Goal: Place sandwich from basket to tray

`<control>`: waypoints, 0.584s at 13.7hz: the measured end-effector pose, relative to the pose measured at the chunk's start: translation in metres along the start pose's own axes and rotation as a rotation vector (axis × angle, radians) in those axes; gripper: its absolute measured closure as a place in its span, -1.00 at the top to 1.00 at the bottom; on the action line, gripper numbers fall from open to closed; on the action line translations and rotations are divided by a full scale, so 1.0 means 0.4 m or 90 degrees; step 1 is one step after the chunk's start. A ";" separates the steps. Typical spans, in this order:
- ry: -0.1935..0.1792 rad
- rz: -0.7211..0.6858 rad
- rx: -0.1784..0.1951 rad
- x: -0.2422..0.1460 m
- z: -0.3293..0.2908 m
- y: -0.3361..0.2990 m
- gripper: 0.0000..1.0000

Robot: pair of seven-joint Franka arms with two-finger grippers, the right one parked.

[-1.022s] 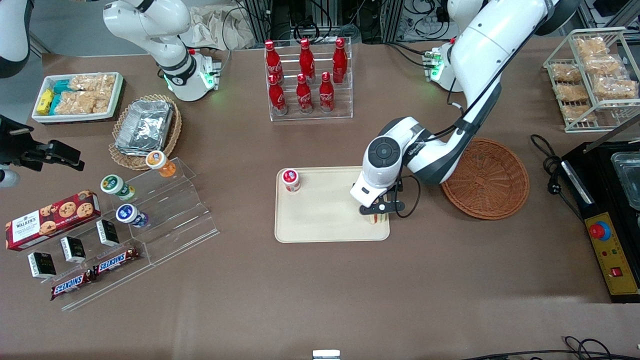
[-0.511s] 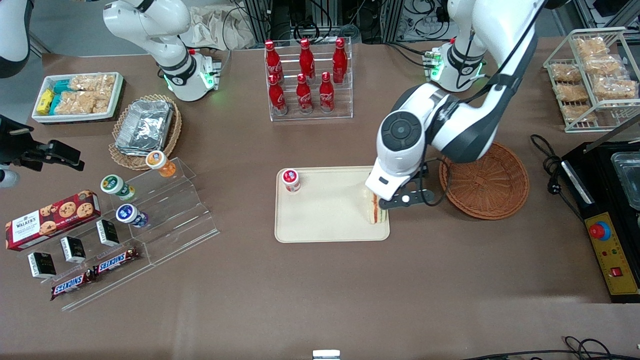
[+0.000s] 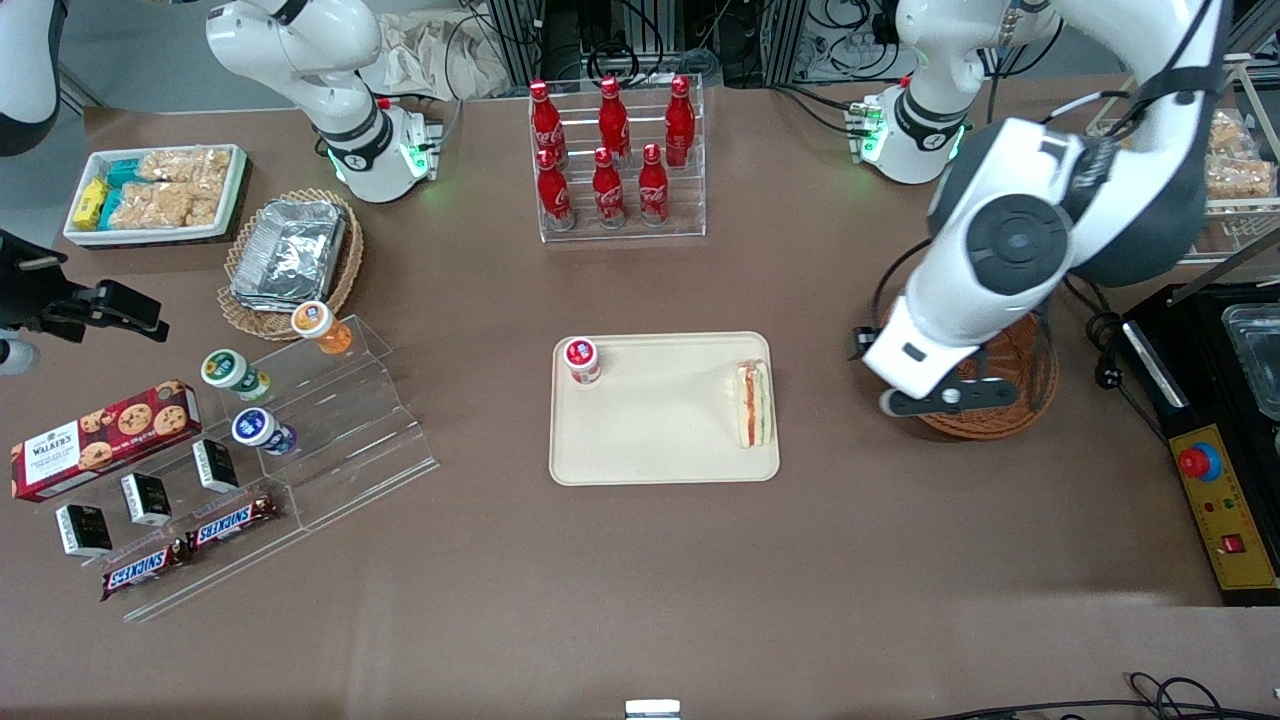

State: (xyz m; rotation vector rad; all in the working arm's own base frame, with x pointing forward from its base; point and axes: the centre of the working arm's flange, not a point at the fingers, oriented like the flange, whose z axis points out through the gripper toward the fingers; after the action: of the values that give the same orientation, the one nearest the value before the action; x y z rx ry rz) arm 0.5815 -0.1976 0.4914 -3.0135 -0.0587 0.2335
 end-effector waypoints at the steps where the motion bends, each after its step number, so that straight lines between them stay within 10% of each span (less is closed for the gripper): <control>1: -0.003 0.007 0.000 0.009 -0.007 -0.049 1.00; 8: 0.009 0.057 -0.028 0.019 -0.086 -0.423 1.00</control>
State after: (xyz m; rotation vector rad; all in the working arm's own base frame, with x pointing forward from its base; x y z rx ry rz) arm 0.5894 -0.0334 0.5445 -3.0652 0.0744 0.2225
